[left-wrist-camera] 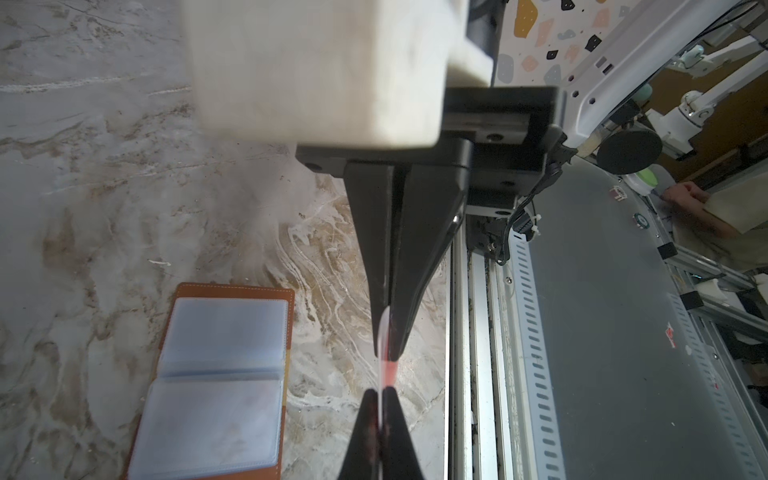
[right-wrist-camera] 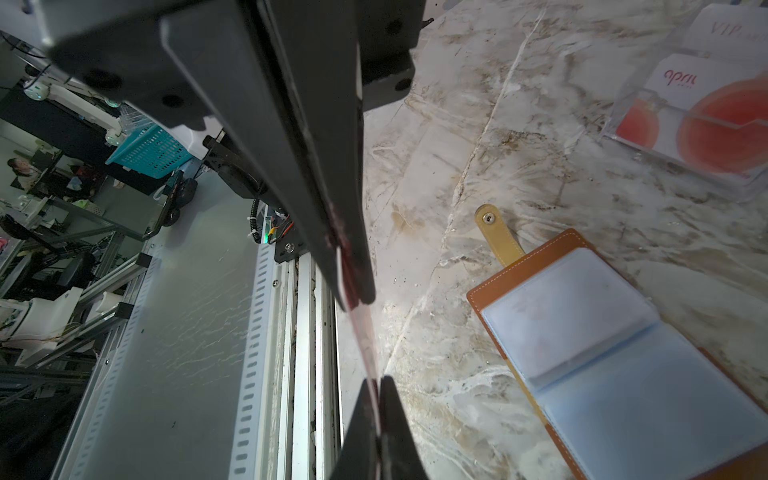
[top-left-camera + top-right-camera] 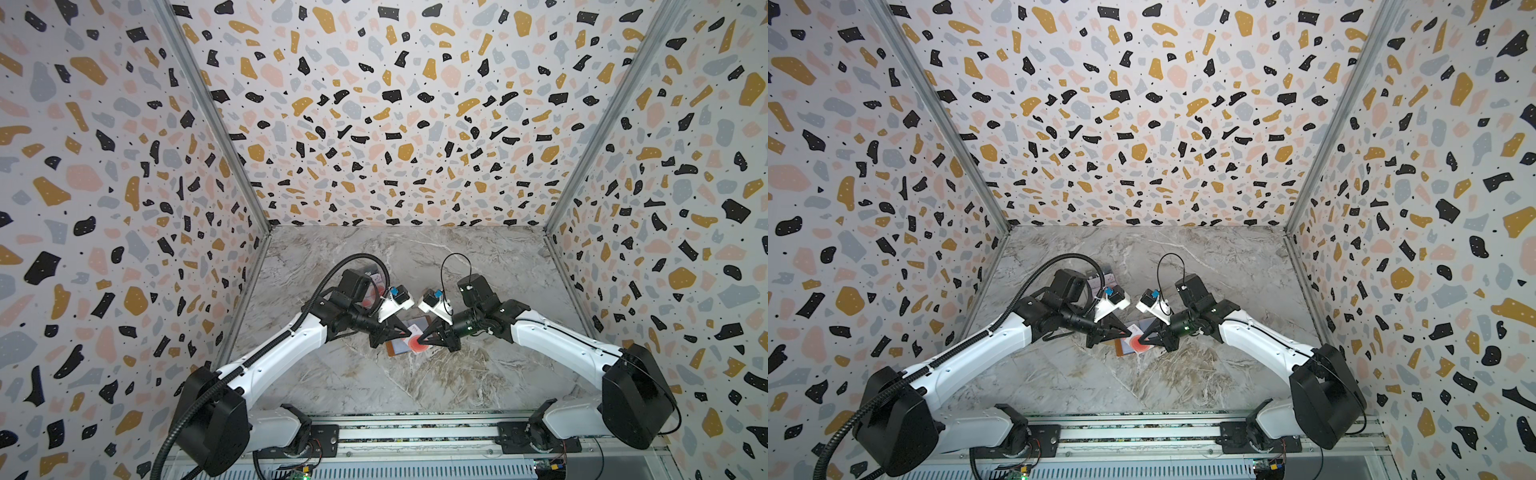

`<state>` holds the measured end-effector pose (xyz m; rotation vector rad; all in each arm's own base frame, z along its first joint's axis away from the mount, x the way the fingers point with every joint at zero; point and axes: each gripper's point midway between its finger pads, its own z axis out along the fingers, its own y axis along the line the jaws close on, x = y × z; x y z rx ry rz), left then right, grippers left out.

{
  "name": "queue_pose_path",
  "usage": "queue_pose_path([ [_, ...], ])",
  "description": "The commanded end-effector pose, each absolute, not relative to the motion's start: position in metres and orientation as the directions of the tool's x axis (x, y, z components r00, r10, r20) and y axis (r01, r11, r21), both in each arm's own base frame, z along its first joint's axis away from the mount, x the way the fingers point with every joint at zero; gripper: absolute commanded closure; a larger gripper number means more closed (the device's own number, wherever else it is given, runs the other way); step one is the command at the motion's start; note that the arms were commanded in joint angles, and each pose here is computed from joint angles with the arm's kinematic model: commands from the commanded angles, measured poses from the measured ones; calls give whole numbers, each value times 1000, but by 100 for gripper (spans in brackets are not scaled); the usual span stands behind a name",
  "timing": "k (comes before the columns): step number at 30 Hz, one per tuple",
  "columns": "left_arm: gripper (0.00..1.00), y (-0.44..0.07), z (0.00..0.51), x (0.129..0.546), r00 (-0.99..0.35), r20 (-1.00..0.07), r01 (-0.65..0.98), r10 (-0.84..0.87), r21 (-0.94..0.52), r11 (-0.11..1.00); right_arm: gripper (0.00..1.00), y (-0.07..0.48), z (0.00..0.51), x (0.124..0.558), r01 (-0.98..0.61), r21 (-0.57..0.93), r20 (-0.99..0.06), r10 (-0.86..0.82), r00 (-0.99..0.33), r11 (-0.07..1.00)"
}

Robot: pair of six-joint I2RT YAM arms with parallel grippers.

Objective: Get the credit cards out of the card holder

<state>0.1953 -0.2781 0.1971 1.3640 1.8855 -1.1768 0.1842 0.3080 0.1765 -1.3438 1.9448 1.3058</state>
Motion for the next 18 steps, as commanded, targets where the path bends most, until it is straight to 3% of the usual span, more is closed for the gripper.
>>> queue_pose_path([
  [1, 100, -282, 216, 187, -324, -841, 938, 434, -347, 29, 73, 310, 195, 197, -915, 389, -803, -447, -394, 108],
  [3, 100, -281, 222, 192, -341, -852, 934, 397, -356, 38, 52, 305, 196, 202, -900, 415, -797, -424, -430, 132],
  [6, 100, -281, 241, 208, -381, -881, 924, 282, -374, 83, 41, 287, 206, 213, -877, 461, -818, -318, -480, 137],
  [12, 100, -278, 286, 238, -376, -927, 910, 22, -364, 197, 32, 273, 236, 207, -893, 445, -886, -117, -449, 61],
  [18, 100, -265, 325, 244, -367, -885, 886, -288, -427, 181, 35, 278, 261, 208, -907, 420, -907, 47, -418, 28],
])
